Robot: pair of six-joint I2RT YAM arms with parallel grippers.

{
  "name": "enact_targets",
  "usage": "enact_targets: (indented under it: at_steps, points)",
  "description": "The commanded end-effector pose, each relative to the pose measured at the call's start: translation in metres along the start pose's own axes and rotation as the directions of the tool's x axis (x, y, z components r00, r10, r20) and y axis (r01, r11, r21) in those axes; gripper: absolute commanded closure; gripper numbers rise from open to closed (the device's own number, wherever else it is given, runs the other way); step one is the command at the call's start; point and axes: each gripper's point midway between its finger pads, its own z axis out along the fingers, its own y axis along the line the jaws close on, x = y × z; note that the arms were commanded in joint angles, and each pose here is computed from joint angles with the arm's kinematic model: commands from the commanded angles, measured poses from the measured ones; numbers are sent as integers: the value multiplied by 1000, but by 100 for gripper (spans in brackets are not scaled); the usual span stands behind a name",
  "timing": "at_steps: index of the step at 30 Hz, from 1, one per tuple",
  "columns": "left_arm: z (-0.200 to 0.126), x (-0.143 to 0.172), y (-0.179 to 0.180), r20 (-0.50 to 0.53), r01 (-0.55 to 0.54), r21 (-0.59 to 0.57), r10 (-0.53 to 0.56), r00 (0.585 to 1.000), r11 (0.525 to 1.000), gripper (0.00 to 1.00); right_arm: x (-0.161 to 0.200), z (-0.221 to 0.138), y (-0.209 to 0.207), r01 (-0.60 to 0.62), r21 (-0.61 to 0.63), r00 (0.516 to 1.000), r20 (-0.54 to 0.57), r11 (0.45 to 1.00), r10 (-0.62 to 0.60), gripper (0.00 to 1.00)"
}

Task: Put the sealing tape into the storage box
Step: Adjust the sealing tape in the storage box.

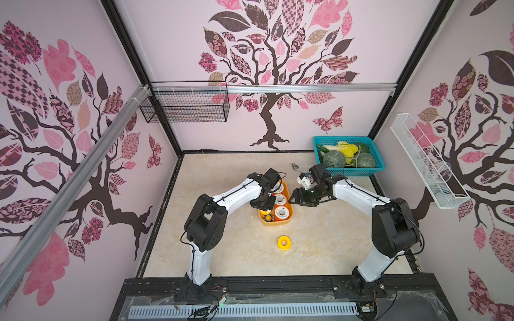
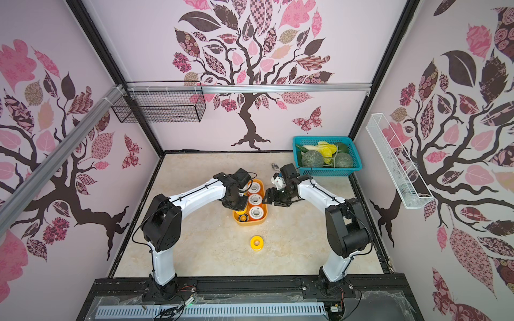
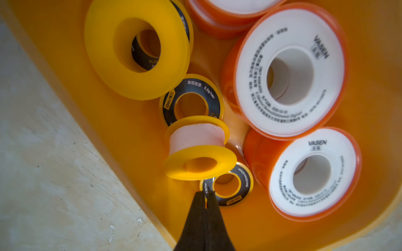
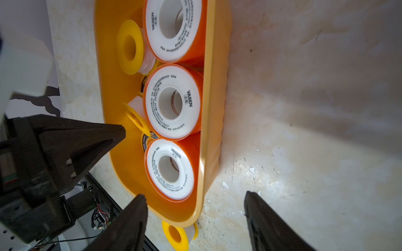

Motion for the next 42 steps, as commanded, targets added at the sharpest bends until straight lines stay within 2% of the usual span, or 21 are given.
enact_targets:
  at_steps: [1, 20, 31, 42]
  points:
    - [4, -5, 2, -6, 12, -8, -12, 1000, 1000, 99, -3, -1, -1, 4, -3, 1000, 1, 1000, -4, 25]
    - [16, -25, 12, 13, 9, -88, -8, 1000, 996, 98, -1, 0, -2, 4, 0, 1000, -3, 1000, -4, 25]
    - [11, -46, 16, 85, 14, -123, -3, 996, 992, 98, -1, -1, -2, 3, 0, 1000, -4, 1000, -3, 25]
    - [21, -48, 16, 59, 9, -135, 0, 998, 991, 97, 0, -1, -2, 7, 4, 1000, -6, 1000, -7, 25]
